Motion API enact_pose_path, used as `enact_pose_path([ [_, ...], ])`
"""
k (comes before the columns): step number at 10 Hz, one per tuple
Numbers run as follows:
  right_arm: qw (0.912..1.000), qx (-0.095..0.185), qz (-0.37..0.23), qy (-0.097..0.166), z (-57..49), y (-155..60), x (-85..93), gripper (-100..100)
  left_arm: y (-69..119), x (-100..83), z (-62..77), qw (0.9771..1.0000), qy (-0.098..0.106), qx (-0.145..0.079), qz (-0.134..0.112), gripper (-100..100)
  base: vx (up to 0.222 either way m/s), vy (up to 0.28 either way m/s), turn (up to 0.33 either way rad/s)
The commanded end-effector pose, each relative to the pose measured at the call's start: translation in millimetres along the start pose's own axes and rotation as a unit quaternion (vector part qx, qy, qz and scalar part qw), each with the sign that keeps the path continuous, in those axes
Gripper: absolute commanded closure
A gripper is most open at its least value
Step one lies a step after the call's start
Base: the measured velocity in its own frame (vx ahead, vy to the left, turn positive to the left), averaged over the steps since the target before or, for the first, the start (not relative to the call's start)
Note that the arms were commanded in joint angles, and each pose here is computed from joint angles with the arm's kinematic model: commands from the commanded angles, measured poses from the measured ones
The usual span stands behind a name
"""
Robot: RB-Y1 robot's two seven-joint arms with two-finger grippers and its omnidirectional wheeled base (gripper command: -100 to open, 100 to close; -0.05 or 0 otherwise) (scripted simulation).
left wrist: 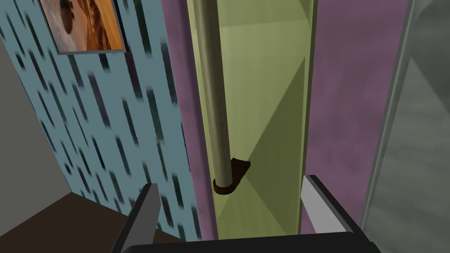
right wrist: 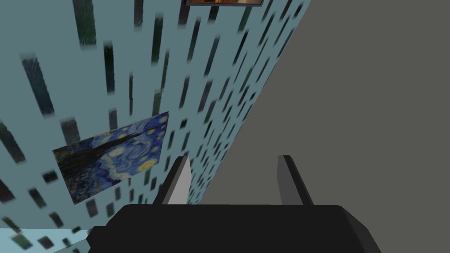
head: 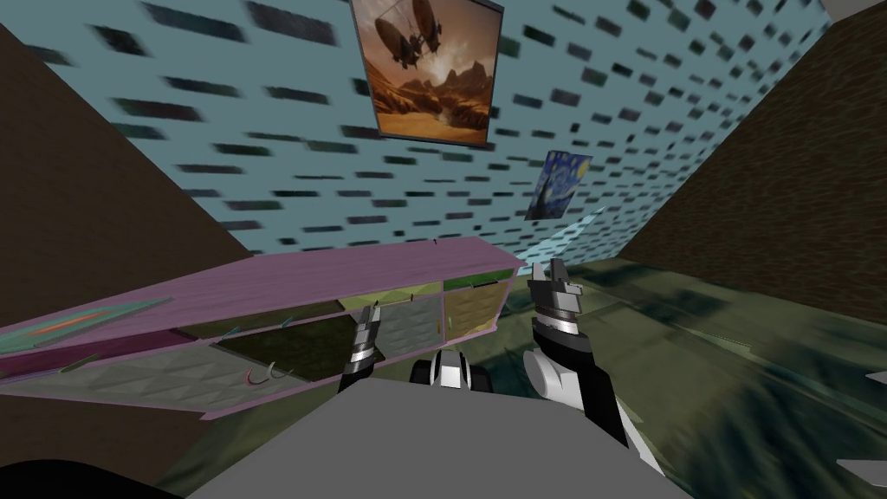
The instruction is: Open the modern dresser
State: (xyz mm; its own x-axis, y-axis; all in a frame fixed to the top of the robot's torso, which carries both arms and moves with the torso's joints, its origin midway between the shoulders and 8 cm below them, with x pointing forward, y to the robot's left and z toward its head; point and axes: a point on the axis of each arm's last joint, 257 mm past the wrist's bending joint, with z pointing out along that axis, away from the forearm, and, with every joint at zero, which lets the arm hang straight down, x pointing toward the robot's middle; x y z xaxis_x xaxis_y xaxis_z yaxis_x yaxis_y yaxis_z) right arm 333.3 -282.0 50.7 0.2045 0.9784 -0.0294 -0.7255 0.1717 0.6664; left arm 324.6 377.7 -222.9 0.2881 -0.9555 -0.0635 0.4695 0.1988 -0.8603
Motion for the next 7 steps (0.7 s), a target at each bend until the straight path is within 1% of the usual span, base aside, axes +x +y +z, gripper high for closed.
enact_pose_path([
  [1,1.0000,0.000,0.000,0.000,0.0,0,0.0,0,2.2,3.9,-9.3,1.0000,-0.001,-0.001,0.000,100,-0.003,0.013,-0.016],
  [3,1.0000,0.000,0.000,0.000,0.0,0,0.0,0,3.0,6.2,-16.0,1.0000,-0.002,-0.001,0.000,100,-0.007,0.031,-0.012],
  [4,1.0000,0.000,0.000,0.000,0.0,0,0.0,0,3.7,8.4,-22.7,1.0000,-0.002,-0.001,-0.001,100,-0.005,0.023,-0.007],
  [5,1.0000,0.000,0.000,0.000,0.0,0,0.0,0,4.6,7.4,-19.2,1.0000,-0.002,-0.003,-0.001,100,-0.004,0.005,-0.005],
  [6,1.0000,0.000,0.000,0.000,0.0,0,0.0,0,0.9,3.8,-15.3,1.0000,0.001,-0.002,-0.002,100,-0.084,-0.051,0.024],
  [7,1.0000,0.000,0.000,0.000,0.0,0,0.0,0,-1.7,1.1,-11.9,1.0000,0.002,-0.001,-0.003,100,-0.164,-0.079,0.040],
])
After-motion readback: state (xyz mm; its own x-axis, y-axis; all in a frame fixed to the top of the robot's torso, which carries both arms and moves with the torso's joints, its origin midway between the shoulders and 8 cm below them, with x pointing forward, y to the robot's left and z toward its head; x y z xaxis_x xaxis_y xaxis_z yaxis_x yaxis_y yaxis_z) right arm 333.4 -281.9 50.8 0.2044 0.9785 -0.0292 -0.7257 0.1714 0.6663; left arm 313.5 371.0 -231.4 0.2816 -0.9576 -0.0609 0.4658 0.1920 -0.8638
